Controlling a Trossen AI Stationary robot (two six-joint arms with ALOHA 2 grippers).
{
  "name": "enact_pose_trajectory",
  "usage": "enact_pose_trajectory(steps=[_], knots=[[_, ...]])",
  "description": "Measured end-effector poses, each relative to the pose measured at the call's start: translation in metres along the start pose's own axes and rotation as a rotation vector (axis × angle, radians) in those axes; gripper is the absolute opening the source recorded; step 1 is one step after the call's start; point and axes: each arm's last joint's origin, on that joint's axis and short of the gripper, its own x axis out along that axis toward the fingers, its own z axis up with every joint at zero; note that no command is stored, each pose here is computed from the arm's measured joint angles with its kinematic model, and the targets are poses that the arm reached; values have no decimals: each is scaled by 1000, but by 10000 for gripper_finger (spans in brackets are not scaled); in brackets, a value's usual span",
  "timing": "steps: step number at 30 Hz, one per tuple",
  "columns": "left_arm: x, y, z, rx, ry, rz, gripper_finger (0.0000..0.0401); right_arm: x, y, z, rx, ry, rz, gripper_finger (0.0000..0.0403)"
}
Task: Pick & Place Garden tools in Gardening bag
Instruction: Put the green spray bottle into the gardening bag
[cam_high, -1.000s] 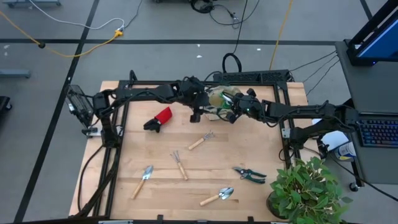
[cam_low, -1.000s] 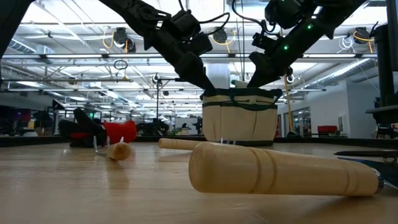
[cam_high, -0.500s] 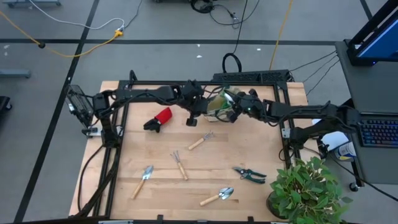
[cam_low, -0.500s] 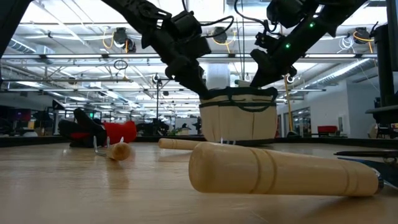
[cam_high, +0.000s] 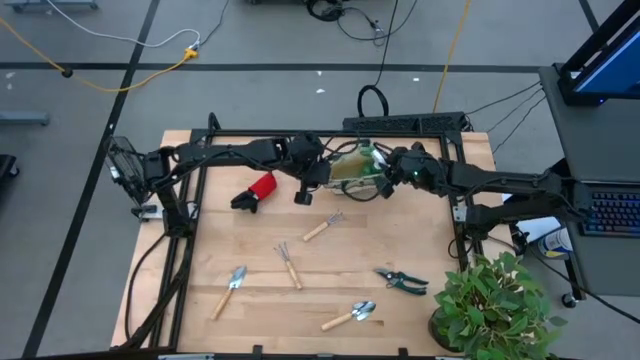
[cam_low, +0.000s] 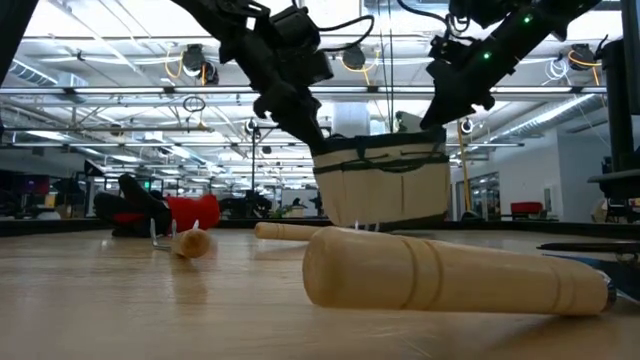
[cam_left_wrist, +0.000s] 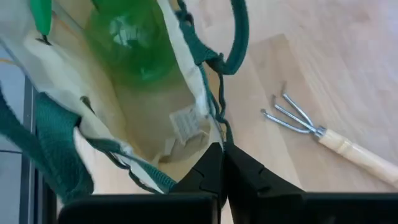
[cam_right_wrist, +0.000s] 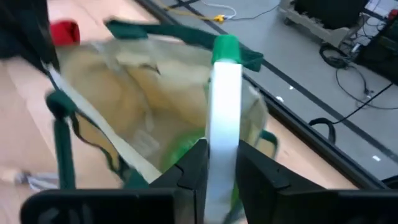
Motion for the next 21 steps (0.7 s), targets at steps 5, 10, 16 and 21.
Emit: enact_pose_trajectory(steps=[5,10,16,21], knots=[[-11,-5,2,98,9,-23,10,3,8,-6,-151,71,248,63],[-15,-7,4,136,-20,-47,5,7,14,-8,-190,87,341,42],[-15,-8,5,131,-37,-66,17,14,18,-6,-306,45,351,59],[-15,-7,4,124,-29,-62,5,16,19,-7,-350,43,351,64]])
